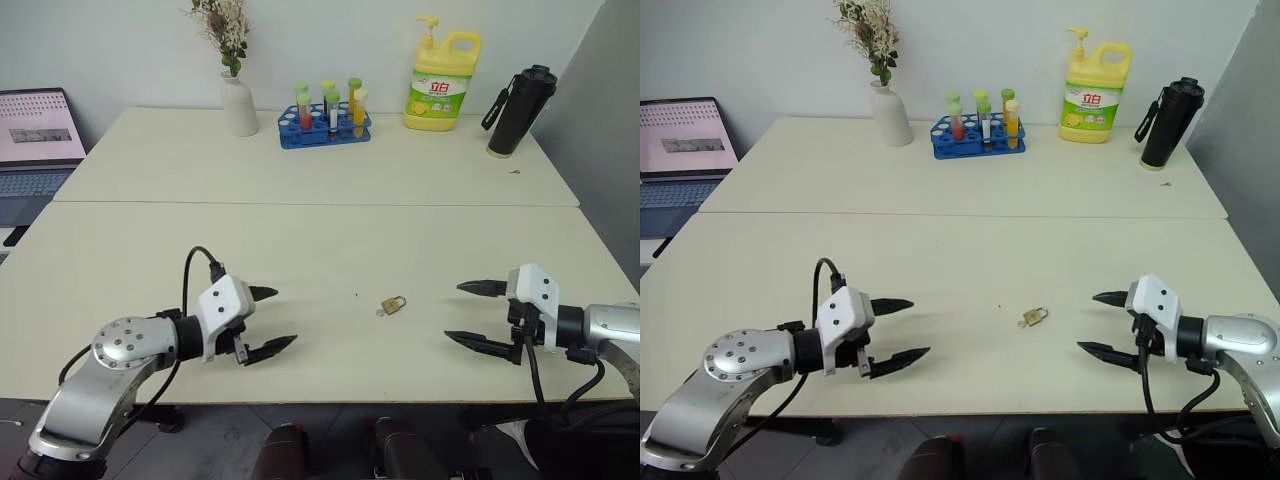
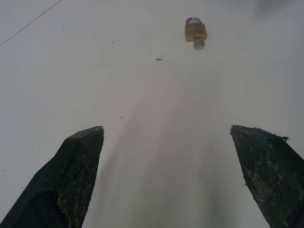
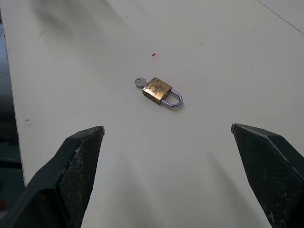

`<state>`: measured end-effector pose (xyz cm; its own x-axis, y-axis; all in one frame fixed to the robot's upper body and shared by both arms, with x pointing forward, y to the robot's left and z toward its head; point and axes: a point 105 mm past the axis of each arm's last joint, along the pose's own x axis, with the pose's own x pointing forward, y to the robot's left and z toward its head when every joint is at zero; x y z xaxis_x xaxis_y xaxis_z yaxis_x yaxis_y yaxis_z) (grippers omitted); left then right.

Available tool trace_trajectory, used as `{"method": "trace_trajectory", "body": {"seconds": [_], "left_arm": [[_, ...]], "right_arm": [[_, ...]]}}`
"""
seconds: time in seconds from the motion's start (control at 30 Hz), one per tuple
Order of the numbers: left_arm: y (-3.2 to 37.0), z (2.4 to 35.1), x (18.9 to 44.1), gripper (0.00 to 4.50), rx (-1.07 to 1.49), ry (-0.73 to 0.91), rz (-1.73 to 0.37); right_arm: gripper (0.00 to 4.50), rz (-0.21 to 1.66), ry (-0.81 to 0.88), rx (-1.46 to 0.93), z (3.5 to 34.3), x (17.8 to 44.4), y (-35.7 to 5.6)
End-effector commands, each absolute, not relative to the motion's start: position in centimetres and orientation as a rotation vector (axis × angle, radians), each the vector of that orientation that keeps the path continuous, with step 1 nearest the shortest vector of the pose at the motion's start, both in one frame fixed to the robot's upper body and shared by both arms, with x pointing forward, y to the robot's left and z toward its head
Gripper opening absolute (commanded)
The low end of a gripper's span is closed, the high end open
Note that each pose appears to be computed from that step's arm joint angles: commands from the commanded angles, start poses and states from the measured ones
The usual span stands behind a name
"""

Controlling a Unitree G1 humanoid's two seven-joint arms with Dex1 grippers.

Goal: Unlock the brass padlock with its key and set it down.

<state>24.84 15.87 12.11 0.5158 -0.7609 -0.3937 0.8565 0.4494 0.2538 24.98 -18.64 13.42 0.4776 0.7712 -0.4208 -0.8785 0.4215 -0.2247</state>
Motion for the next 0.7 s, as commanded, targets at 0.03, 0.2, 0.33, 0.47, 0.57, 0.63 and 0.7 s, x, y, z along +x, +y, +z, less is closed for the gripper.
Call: {"method": "trace_trajectory", "body": {"seconds": [0.03,0.2,0.33,0.47,0.57,0.63,0.7], "left_arm": [[15.0,13.4,24.4,4.46,0.453,0.181,-1.059],[14.9,13.4,24.4,4.46,0.457,0.185,-1.063],[14.8,13.5,24.5,4.46,0.465,0.183,-1.059],[14.6,13.7,24.5,4.46,0.471,0.172,-1.056],[14.1,14.4,24.8,4.46,0.458,0.132,-1.057],[13.3,15.0,24.9,4.46,0.447,0.097,-1.070],[12.5,15.1,24.3,4.46,0.472,0.080,-1.127]], "right_arm": [[4.50,1.068,0.243,-0.466,14.1,24.8,-18.2],[4.50,1.067,0.241,-0.461,14.1,24.7,-18.1],[4.50,1.057,0.236,-0.464,14.1,25.0,-18.0],[4.50,1.050,0.253,-0.489,13.8,25.4,-18.0],[4.50,1.064,0.251,-0.522,13.8,25.9,-17.6],[4.50,1.092,0.256,-0.568,13.7,26.5,-17.1],[4.50,1.127,0.257,-0.579,13.6,27.1,-16.5]]}}
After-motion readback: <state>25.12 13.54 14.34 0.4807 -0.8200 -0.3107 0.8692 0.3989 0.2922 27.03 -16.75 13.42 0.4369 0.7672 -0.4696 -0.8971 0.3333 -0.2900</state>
